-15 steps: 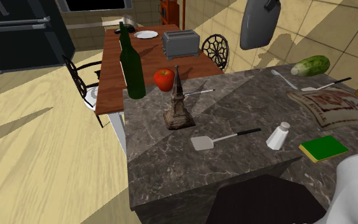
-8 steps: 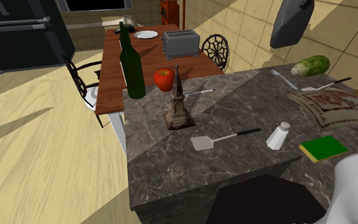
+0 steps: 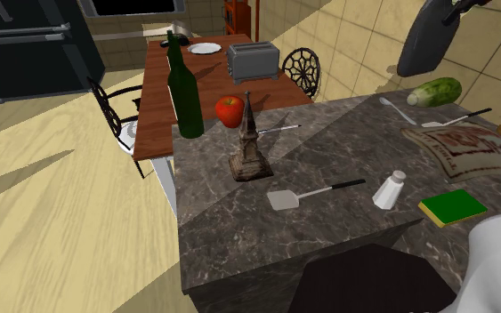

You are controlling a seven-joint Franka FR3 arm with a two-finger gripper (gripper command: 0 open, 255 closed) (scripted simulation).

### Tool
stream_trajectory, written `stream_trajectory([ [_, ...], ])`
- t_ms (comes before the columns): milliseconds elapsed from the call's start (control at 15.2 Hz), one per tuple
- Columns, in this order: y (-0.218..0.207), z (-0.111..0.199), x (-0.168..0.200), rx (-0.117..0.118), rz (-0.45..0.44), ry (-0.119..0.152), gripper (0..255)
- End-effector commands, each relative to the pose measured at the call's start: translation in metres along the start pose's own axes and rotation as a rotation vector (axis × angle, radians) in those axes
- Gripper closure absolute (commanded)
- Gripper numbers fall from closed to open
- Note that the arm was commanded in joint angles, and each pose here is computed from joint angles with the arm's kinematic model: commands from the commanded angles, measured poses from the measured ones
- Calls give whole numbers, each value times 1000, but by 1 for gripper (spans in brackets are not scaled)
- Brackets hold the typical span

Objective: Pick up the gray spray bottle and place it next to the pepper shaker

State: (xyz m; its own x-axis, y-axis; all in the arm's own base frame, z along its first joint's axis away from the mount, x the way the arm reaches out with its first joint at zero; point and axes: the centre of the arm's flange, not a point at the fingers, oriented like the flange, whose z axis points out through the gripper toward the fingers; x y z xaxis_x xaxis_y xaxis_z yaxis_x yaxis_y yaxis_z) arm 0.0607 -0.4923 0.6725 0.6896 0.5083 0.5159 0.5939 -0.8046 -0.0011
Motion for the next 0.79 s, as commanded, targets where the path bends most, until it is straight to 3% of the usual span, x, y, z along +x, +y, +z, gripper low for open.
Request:
stream_trajectory([
  [0, 0, 9, -6, 0, -1, 0, 255],
  [726, 0, 58, -36, 0, -1, 0, 255],
])
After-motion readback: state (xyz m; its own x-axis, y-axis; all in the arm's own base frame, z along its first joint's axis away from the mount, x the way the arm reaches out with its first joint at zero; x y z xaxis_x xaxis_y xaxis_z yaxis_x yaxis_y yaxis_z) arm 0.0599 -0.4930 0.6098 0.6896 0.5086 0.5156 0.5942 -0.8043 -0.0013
